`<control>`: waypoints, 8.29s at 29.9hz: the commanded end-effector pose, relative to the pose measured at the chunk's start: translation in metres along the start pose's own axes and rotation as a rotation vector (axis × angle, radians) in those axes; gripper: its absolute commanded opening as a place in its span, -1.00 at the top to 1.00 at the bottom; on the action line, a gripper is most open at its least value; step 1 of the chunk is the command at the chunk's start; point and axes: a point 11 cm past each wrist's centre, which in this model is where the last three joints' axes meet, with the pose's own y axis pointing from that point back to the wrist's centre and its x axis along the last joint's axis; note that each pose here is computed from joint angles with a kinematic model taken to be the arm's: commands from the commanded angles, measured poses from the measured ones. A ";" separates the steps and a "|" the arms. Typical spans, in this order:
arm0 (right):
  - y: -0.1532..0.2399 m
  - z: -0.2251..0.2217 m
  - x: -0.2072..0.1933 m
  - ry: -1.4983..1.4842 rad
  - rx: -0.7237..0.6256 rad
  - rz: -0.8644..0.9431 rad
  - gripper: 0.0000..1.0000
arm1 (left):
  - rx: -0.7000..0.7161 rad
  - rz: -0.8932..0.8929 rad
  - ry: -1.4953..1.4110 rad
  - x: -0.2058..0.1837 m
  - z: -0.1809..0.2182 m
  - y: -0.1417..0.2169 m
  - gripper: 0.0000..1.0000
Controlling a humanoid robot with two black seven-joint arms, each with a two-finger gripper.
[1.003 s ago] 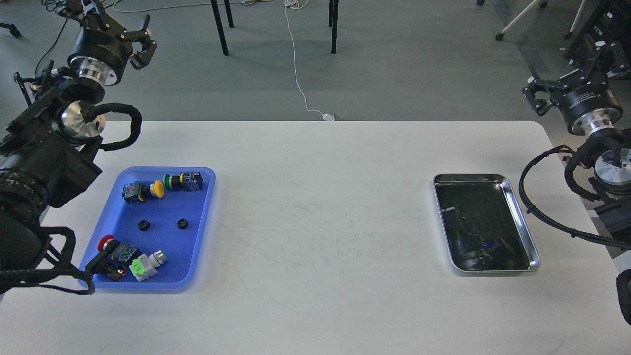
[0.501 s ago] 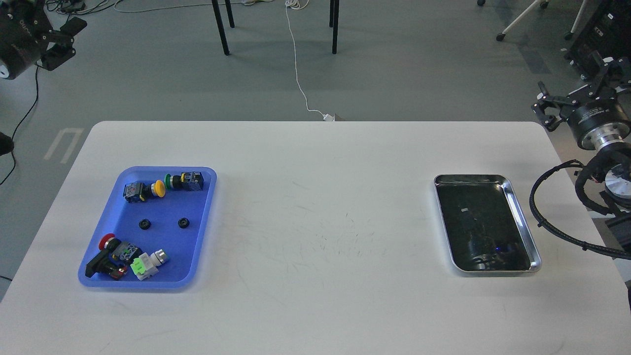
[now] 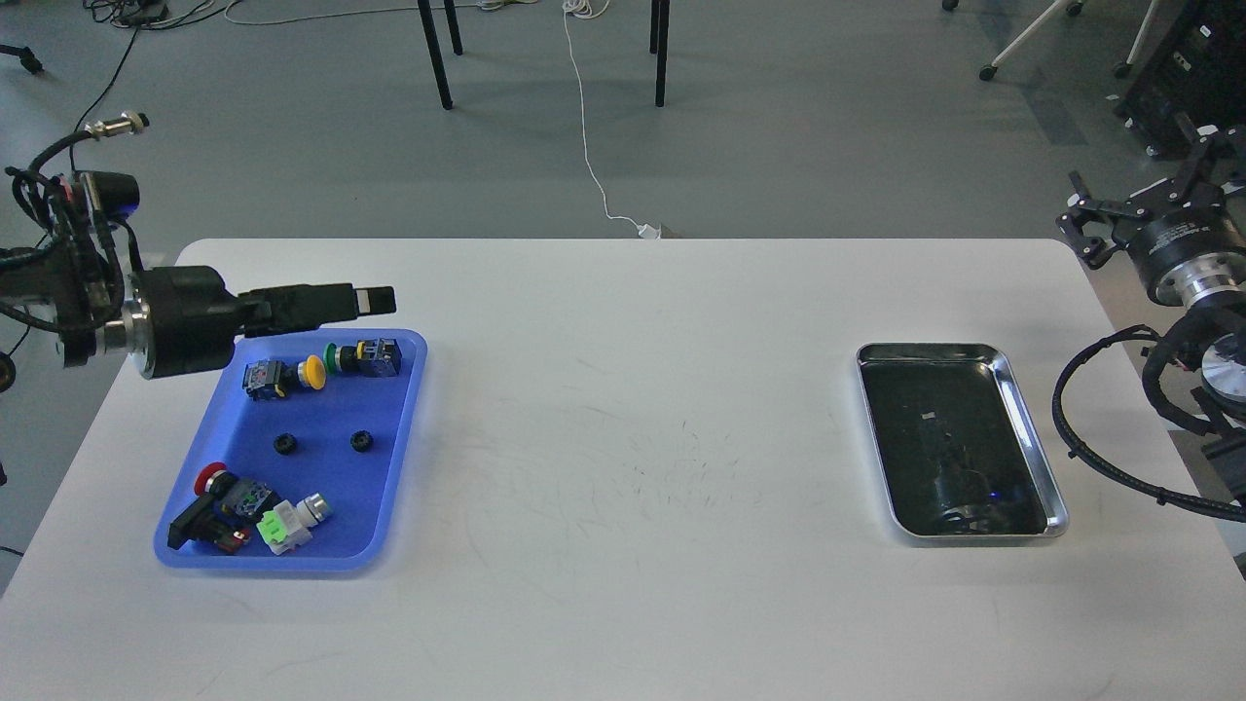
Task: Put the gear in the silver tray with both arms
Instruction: 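Lower the left hand into the blue tray toward a black gear, then grasp the small black gear with the left hand, then carry the gear out and set it on the table center, then reach the right gripper down toward the black gear on the table, then grasp the black gear with the right gripper and lift it, then lower the gear into the silver tray and open the right gripper, then lift the right gripper away from the silver tray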
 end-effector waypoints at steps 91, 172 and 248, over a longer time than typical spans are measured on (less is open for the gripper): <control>0.097 -0.049 0.035 0.192 -0.142 -0.041 -0.98 | -0.418 -0.130 -0.500 -0.060 0.189 -0.232 0.72; 0.097 0.259 -0.230 1.941 -0.940 -1.612 -0.50 | -0.794 0.836 1.549 0.132 -0.007 -0.055 -0.95; 0.093 0.120 -0.041 2.372 -1.200 -1.397 0.22 | -0.699 0.852 1.528 0.119 -0.026 -0.045 -0.95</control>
